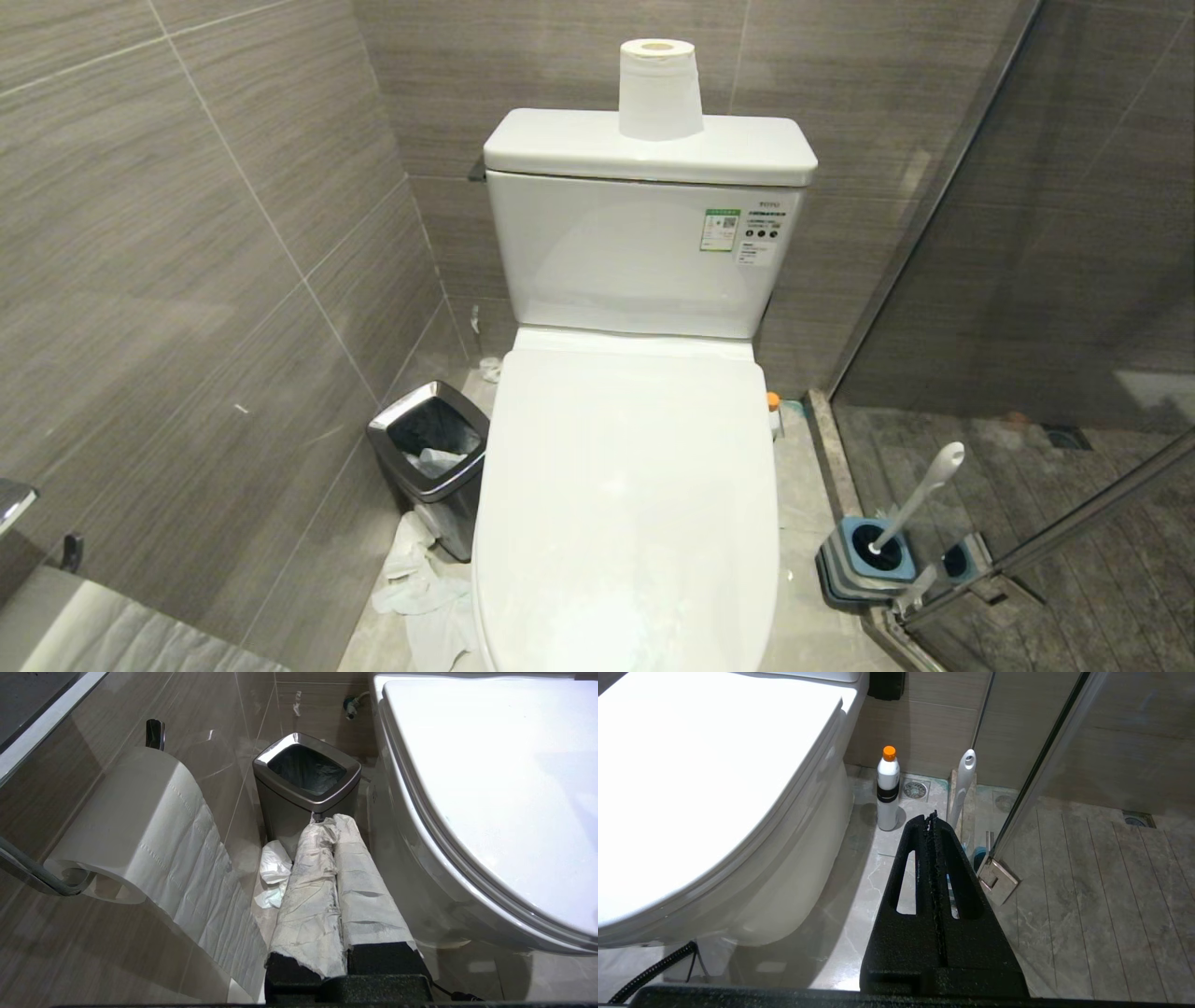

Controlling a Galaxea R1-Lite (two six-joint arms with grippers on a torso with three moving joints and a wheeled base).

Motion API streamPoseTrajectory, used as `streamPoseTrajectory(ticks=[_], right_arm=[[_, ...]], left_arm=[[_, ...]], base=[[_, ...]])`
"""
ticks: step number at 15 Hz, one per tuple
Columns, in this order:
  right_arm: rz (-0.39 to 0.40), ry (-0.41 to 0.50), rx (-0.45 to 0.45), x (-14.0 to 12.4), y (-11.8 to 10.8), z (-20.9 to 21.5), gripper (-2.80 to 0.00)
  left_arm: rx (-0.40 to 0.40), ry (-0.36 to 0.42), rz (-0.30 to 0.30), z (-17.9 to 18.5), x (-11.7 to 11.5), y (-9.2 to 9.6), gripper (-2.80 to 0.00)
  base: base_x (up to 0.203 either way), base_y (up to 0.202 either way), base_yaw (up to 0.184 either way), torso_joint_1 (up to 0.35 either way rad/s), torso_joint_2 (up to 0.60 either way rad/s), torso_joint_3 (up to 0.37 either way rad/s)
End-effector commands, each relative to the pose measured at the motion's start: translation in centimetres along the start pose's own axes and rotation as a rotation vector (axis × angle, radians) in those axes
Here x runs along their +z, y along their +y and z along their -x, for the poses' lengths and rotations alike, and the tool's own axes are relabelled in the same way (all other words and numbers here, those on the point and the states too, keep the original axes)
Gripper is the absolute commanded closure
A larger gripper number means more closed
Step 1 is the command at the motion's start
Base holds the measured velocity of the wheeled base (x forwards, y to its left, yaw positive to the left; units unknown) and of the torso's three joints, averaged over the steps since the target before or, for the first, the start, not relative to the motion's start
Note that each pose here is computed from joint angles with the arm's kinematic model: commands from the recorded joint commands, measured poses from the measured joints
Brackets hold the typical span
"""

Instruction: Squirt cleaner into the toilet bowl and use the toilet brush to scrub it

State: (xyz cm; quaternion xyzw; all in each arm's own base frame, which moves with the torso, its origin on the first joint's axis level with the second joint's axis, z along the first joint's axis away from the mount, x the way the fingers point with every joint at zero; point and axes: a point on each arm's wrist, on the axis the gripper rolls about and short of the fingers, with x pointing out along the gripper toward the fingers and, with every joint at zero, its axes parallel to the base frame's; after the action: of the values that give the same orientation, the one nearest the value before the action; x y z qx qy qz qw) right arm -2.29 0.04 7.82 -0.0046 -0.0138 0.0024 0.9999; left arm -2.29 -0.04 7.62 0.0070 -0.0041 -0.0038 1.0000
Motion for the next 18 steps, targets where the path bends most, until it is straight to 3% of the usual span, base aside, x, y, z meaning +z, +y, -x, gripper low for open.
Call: streamPoseTrajectory(ticks=[1, 18], right_arm=[[0.000, 0.011, 0.001, -0.34, 0.00, -0.08, 0.00], [0.000, 0.011, 0.001, -0.34, 0.00, -0.08, 0.00]], left_arm=[[0.000, 0.008, 0.000, -0.06, -0.21, 0.00, 0.00], [0.000, 0.007, 0.002, -0.06, -0.19, 0.00, 0.00]], base=[[0.000, 0.000, 0.000, 0.000, 0.00, 0.000], [0.000, 0.000, 0.000, 0.000, 0.00, 0.000]])
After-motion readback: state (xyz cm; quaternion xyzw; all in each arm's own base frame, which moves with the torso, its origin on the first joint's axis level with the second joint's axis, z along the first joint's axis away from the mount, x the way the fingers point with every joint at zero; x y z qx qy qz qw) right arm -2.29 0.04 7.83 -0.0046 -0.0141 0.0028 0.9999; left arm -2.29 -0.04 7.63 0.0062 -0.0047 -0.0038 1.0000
